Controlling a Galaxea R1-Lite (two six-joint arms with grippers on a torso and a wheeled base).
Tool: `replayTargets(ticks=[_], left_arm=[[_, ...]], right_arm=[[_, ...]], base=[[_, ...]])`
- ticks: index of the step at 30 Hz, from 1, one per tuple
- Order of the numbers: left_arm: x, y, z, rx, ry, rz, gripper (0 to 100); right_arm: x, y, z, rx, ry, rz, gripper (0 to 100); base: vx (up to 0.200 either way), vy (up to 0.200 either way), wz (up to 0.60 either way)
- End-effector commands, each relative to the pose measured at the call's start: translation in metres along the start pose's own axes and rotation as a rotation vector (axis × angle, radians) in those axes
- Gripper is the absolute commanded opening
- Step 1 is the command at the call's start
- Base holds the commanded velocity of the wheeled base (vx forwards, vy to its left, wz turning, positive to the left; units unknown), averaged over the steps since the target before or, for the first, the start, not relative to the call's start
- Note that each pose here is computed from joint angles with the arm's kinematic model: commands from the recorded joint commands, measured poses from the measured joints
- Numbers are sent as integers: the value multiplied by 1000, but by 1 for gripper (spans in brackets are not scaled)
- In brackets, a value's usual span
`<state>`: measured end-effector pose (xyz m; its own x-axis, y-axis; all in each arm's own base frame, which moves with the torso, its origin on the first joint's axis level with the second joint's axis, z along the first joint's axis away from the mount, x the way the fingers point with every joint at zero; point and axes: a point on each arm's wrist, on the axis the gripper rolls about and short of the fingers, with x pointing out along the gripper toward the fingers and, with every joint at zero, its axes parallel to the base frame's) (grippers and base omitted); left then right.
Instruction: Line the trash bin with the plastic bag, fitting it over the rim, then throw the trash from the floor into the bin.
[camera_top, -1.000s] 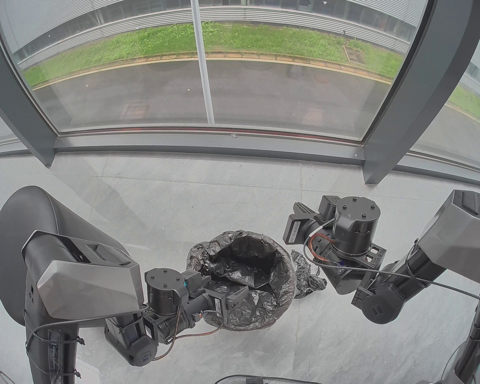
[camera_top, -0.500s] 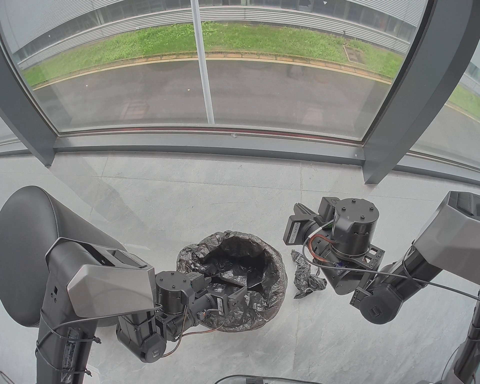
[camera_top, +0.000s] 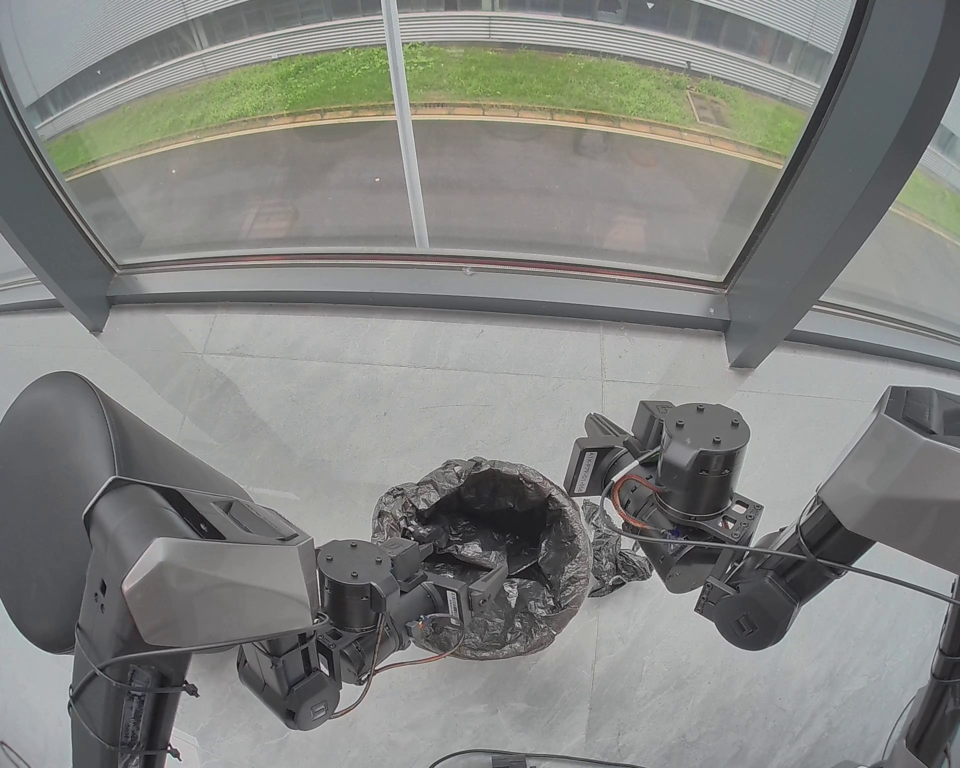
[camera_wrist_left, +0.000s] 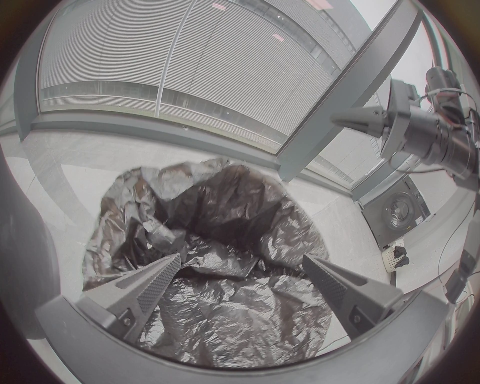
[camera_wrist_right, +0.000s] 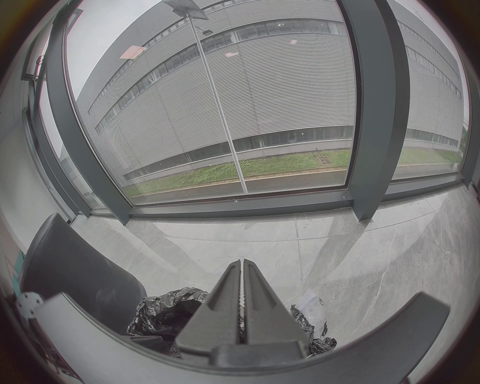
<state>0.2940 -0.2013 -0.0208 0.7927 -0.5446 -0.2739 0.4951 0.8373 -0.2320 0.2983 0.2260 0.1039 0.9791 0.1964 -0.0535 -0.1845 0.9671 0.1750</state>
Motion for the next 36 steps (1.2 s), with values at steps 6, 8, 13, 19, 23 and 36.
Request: replayTargets(ticks=[6,8,13,19,23,36], left_arm=[[-31,-30,78,5,-231,-82,100],[-51,-36,112,3,-311,-95,100],[-102,-27,170,-13,-387,15,100],[-195,-9,208,5,-361,334,100],[-261,-5,177,-12,-161,428,100],[-327,10,76,-227,-90,568,100]], right_arm=[[20,-13,-20,-41,33,-52,0],[29,-22,-21,-52,24,-96,0],[31,-44,-2,-66,-9,-156,0],[18,-64,13,-199,-2,-203,0],[16,-72,4,-326,46,-204,0],[72,-92,-43,-540,281,-102,0]], base=[[0,0,0],[0,0,0],[0,0,0],[0,0,0],[0,0,0],[0,0,0]])
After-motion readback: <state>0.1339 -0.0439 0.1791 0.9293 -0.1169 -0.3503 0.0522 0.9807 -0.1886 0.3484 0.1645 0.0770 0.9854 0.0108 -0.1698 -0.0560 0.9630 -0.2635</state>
